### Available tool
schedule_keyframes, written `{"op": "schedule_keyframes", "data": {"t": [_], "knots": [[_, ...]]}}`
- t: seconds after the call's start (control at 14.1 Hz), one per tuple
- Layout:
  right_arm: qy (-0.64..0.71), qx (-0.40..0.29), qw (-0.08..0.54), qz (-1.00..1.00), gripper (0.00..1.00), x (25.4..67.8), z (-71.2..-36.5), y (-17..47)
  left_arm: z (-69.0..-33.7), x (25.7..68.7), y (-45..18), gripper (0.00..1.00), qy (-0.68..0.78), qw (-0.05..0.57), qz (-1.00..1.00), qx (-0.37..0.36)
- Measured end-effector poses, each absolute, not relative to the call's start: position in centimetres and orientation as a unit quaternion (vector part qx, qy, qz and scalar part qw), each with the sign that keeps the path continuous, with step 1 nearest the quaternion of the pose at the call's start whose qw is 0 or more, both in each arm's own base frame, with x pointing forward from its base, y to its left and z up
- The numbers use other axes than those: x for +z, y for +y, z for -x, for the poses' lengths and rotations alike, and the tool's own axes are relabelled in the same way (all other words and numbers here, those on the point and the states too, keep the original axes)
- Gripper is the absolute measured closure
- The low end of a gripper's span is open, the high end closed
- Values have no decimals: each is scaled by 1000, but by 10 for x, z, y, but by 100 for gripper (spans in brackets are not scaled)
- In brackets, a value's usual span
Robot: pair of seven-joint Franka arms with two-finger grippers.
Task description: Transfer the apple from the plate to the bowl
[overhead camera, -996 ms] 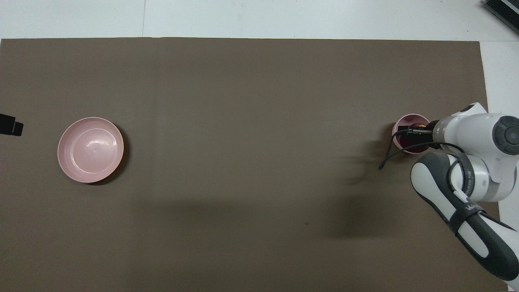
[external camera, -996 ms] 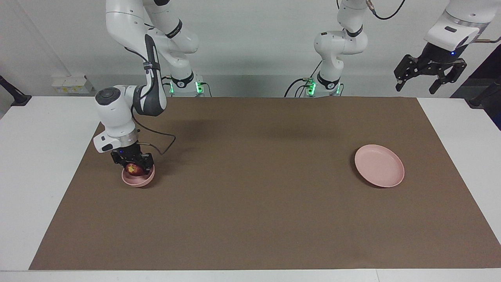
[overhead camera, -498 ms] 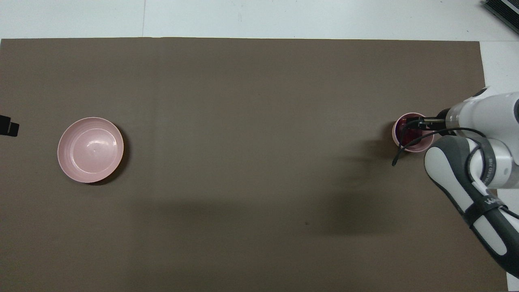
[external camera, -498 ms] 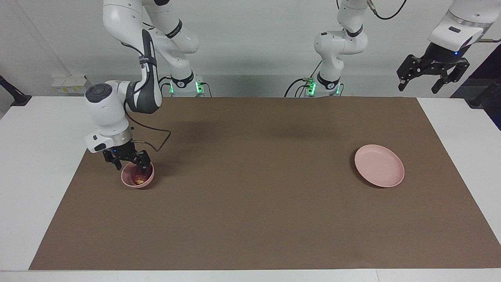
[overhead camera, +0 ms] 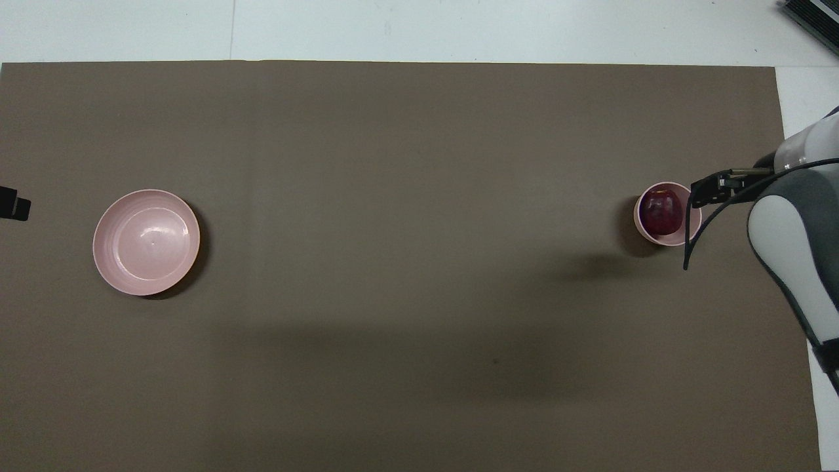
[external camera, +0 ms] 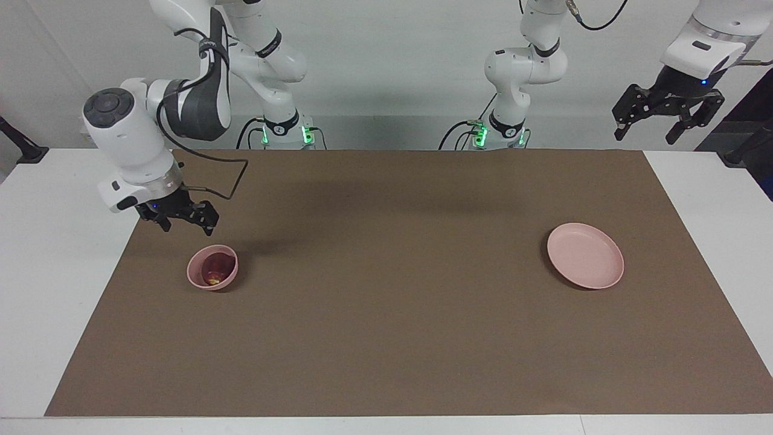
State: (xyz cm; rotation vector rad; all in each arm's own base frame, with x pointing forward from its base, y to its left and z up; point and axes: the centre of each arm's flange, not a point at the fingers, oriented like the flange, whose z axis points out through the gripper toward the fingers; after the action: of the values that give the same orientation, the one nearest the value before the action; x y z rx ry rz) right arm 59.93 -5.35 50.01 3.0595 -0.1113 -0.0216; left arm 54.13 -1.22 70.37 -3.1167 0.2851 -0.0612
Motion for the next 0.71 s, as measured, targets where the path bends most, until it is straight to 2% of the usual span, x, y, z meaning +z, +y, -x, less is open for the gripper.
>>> {"op": "schedule_keyframes", "data": {"t": [0.36, 0.71], "knots": [[-31, -16, 37, -999, 0, 587, -544, -28, -541, 704, -12, 0, 91, 6, 996, -19], [-35, -45, 8, -998, 0, 611, -526, -20, -541, 704, -12, 0, 91, 6, 996, -19]]}}
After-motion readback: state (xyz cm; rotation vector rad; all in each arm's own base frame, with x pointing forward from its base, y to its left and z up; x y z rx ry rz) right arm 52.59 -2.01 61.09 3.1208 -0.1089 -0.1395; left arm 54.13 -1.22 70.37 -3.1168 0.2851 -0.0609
